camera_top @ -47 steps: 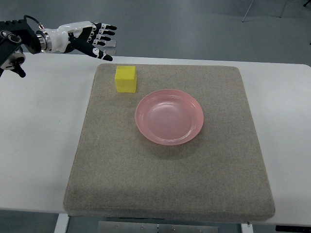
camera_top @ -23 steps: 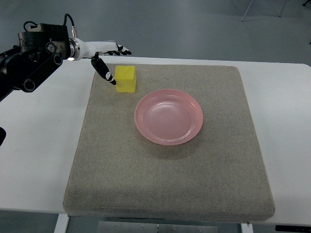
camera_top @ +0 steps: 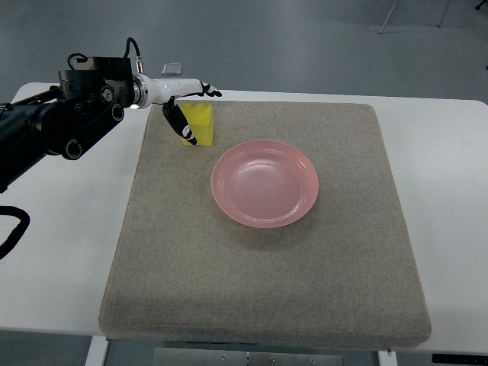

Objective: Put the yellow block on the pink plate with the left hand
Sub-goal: 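Lower the left hand over the yellow cube and close fingers around it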

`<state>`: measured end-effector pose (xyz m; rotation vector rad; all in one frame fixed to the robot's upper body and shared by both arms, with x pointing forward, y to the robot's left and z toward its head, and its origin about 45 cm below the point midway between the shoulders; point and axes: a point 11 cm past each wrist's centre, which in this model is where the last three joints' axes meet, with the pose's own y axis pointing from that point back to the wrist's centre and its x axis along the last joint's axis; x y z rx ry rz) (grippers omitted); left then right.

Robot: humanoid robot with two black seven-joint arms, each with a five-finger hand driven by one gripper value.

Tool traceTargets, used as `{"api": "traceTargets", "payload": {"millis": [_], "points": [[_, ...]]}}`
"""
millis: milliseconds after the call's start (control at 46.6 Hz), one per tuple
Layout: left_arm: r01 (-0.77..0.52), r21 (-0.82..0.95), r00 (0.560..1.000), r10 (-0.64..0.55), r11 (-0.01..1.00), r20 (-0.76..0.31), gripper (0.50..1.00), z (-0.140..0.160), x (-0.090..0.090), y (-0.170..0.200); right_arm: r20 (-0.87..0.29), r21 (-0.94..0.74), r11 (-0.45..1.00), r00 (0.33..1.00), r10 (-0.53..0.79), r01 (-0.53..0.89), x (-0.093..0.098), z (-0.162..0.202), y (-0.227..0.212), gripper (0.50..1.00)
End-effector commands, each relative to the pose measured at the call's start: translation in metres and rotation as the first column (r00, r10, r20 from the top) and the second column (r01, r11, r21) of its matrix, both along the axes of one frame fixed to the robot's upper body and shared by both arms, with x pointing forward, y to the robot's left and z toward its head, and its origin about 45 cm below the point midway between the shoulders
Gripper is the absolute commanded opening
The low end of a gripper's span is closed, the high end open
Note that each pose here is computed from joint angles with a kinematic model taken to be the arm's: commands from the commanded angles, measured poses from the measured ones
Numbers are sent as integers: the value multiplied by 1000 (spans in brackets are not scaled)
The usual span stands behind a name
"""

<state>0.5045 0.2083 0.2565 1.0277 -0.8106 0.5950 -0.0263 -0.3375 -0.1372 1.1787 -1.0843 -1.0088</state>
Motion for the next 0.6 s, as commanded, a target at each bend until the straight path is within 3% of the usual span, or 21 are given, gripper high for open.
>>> {"api": "traceTargets", "payload": {"millis": [0, 107, 322, 579], "points": [[3, 16, 1000, -3, 1000, 10, 984, -4, -1, -1, 0, 0, 1000, 1000, 0, 0, 0, 0, 0, 924], [7, 21, 1000, -7, 1000, 10, 964, -6, -1, -2, 0, 0, 1000, 1000, 0, 0, 0, 0, 0, 924], [11, 70, 1000, -13, 997, 27, 776, -7, 0, 1, 0, 0, 1000, 1000, 0, 0, 0, 0, 0, 924], [-8, 66, 998, 3, 998, 69, 649, -4, 3, 4, 0, 1, 1000, 1000, 0, 0, 0, 0, 0, 924]]}}
